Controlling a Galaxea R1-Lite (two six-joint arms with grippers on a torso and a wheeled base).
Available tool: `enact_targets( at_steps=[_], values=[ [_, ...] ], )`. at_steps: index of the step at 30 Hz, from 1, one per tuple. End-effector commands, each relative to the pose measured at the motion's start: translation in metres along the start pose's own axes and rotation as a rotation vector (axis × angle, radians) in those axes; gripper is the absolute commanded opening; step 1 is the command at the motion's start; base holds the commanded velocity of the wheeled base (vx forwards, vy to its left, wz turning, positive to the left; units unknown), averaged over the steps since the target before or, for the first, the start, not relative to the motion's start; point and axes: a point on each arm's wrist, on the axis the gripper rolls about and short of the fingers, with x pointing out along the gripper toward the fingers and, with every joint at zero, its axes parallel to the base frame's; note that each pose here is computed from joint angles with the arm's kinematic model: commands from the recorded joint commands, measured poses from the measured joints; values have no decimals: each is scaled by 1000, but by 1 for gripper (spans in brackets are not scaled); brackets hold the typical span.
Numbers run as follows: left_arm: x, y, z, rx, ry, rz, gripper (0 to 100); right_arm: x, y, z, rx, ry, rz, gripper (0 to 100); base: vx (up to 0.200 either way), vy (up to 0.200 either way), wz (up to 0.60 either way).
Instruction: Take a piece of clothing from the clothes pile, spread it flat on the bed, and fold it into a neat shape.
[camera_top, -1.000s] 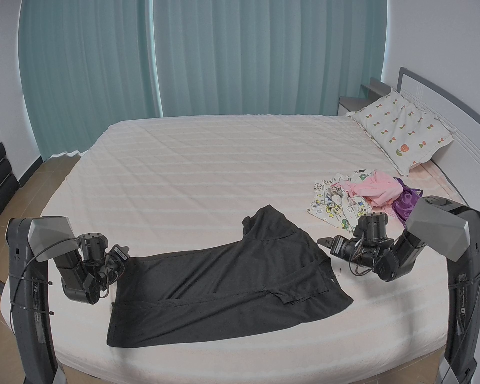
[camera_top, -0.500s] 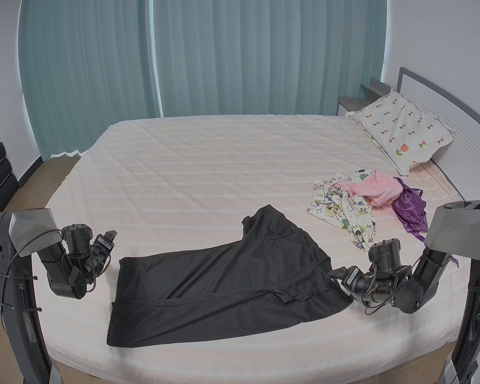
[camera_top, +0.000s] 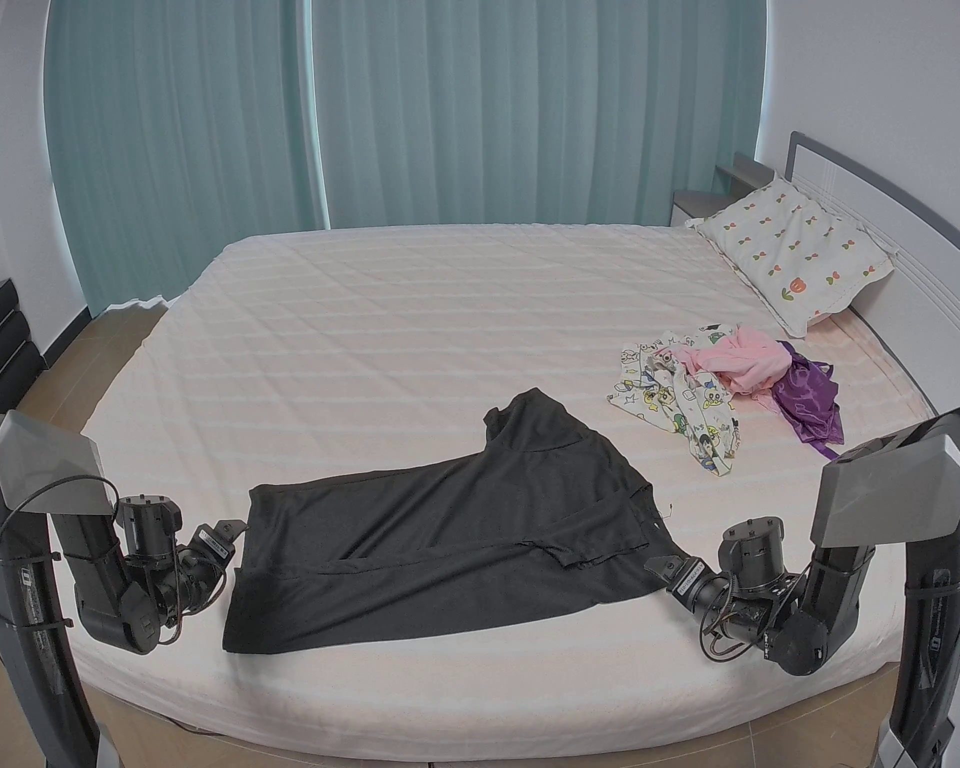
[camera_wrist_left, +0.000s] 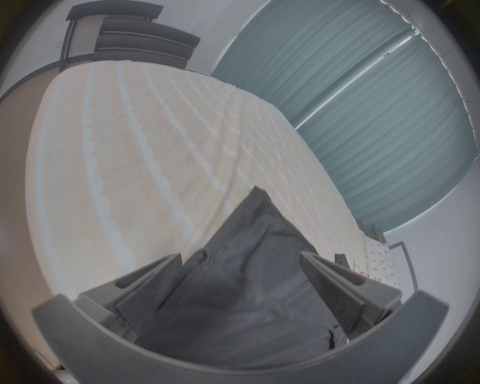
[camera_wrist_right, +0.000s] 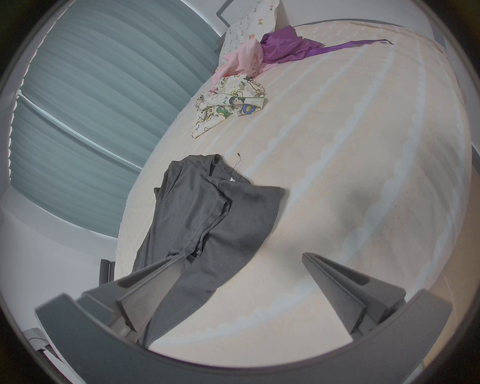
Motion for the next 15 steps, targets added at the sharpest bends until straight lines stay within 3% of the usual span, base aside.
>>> enact_targets(
  at_steps=[1,15],
  values=[
    [-13,-4,-6,-1,26,-22,100,18,-14,-15,-30,-5,-23,100,0,0,0],
    [-11,-3,-2,-8,13,-22,100,64,5,-7,-86,-86,72,100,0,0,0]
  ],
)
